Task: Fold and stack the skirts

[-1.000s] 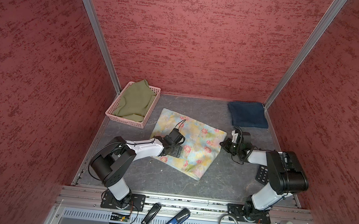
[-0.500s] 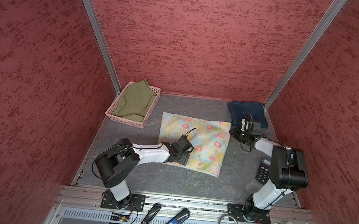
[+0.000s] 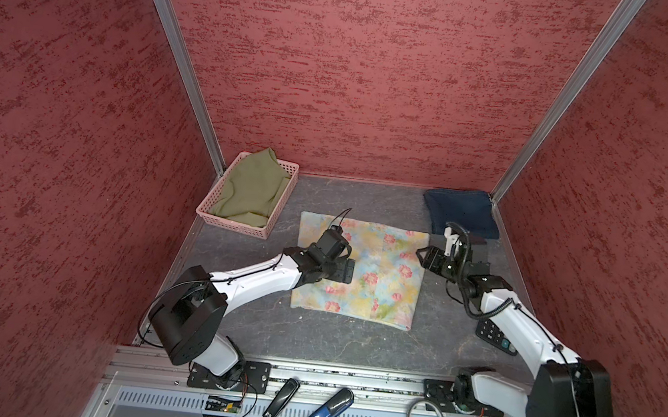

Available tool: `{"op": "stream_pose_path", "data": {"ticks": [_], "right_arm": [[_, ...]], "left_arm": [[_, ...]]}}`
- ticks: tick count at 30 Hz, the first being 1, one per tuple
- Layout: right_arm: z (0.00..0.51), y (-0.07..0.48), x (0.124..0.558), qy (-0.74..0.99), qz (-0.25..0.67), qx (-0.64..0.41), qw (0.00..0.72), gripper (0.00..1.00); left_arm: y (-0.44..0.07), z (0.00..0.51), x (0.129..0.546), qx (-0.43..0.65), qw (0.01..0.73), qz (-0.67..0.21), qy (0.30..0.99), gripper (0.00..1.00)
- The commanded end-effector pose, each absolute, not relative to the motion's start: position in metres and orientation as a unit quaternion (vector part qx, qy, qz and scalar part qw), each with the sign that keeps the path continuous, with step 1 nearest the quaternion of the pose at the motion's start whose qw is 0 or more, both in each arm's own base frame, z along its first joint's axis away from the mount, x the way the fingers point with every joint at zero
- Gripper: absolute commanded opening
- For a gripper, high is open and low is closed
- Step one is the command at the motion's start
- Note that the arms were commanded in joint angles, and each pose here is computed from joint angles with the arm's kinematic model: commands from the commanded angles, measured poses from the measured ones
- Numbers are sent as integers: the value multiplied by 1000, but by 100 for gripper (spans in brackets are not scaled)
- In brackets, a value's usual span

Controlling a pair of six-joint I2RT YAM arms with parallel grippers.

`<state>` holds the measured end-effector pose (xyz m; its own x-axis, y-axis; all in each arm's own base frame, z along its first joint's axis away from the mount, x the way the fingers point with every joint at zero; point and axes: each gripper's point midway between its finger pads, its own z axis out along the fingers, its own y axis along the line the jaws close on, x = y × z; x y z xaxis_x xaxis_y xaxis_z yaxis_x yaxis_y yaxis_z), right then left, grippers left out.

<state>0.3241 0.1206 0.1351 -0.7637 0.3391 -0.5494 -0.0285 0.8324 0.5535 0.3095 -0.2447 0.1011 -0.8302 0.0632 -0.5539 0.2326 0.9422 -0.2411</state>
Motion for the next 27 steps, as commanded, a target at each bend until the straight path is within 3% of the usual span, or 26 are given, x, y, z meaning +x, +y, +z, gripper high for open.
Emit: {"op": "stream_pose_path", "data": {"ticks": [1, 7, 11, 18, 23, 27], "right_arm": [[106, 151, 281, 911, 315, 101, 246, 63], [53, 149, 220, 928, 303, 146, 158, 62], [30, 142, 206, 933, 290, 171, 130, 62], [49, 124, 225, 945, 228, 170, 161, 63], [81, 108, 258, 919, 261, 200, 218, 63], [77, 96, 279, 908, 276, 219, 228, 63]], "left_arm": [[-234, 80, 316, 80, 258, -133, 953, 94], [-217, 47, 324, 49, 216, -105, 970, 93], [-212, 33, 324, 47, 203, -98, 973, 93], [-203, 30, 322, 47, 200, -91, 974, 93], [-200, 43, 321, 45, 213, -100, 971, 93], [-199, 43, 320, 47, 215, -104, 970, 93]]}}
